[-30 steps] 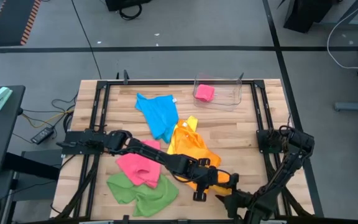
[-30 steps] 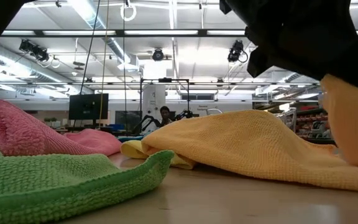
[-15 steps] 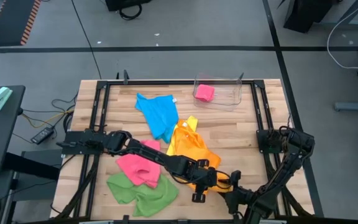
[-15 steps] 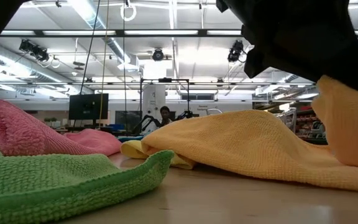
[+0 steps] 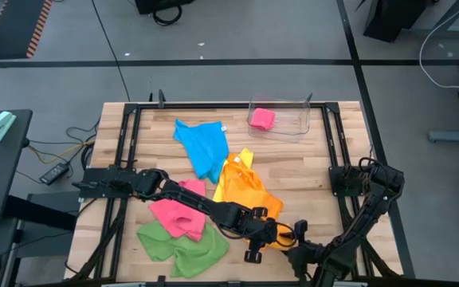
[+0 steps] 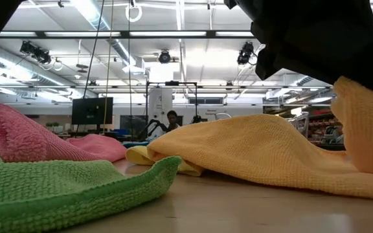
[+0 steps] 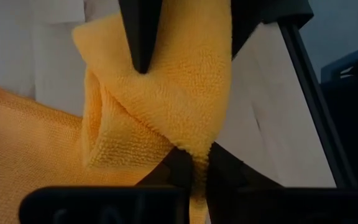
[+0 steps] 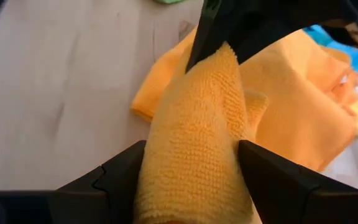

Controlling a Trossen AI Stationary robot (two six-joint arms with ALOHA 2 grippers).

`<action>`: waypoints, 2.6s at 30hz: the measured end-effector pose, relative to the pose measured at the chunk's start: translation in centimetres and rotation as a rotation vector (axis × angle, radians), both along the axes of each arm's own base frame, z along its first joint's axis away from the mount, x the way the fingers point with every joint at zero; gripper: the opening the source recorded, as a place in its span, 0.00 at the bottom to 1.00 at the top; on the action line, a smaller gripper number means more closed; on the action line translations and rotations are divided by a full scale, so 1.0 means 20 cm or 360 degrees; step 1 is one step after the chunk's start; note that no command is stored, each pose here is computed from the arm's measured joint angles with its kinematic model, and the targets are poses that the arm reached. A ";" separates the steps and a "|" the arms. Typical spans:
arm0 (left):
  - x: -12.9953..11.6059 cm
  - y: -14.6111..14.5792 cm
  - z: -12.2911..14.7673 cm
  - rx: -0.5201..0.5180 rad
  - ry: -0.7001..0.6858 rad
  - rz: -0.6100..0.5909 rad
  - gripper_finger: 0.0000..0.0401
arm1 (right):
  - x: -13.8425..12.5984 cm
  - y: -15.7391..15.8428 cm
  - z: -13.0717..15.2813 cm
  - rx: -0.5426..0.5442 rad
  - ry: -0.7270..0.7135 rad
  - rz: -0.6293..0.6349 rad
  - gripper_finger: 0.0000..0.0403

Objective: Fold microfiber towels
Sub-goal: Stack the folded right orange microfiber cloth on top of the folded pink microfiber cloth

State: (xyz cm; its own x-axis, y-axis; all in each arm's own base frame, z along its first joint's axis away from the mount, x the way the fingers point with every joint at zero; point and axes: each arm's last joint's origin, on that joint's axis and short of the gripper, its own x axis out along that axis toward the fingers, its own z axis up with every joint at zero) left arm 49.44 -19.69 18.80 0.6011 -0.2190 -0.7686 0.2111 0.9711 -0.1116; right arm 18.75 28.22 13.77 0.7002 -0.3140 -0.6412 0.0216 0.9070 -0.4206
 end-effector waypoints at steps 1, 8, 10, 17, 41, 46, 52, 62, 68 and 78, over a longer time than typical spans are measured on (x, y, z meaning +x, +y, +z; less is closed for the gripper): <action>0.00 0.00 0.00 0.0000 0.0001 0.0000 0.09 | 0.00 0.00 0.00 -0.0002 -0.0013 -0.0003 0.64; -0.01 -0.01 -0.01 0.0008 0.0015 -0.0009 0.08 | 0.02 -0.02 0.03 -0.0007 -0.0003 -0.0004 0.72; -0.01 -0.01 -0.01 0.0009 0.0020 -0.0009 0.07 | 0.02 -0.02 0.03 -0.0015 -0.0002 0.0010 0.77; -0.01 -0.01 -0.01 0.0010 0.0037 -0.0001 0.10 | 0.03 -0.01 0.04 -0.0006 -0.0050 0.0030 0.93; -0.03 -0.05 -0.01 0.0065 0.0028 -0.0090 0.18 | 0.07 -0.04 -0.05 0.0148 0.0094 0.0120 0.28; -0.07 -0.09 0.13 0.0124 -0.0110 -0.0153 0.30 | 0.04 -0.01 0.02 0.0120 0.0150 0.0188 0.11; -0.12 -0.21 0.16 0.0382 -0.0291 -0.0093 0.46 | -0.04 -0.04 0.18 0.0212 0.0098 0.0141 0.10; -0.08 -0.22 0.21 0.0515 -0.0546 0.0067 0.75 | -0.02 -0.09 0.26 0.0308 0.0063 0.0085 0.09; -0.04 -0.13 0.20 0.0431 -0.0493 0.0126 0.79 | -0.02 -0.10 0.32 0.0323 -0.0003 0.0096 0.09; 0.00 -0.05 0.18 0.0188 -0.0385 -0.0022 0.63 | -0.03 -0.12 0.38 0.0319 -0.0061 0.0117 0.10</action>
State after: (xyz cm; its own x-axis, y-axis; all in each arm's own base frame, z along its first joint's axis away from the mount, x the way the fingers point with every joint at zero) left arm 49.43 -20.62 22.50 0.7679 -0.1458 -0.6237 0.2314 0.9711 0.0579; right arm 18.11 25.85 21.34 0.7418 -0.1301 -0.6579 -0.0352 0.9721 -0.2319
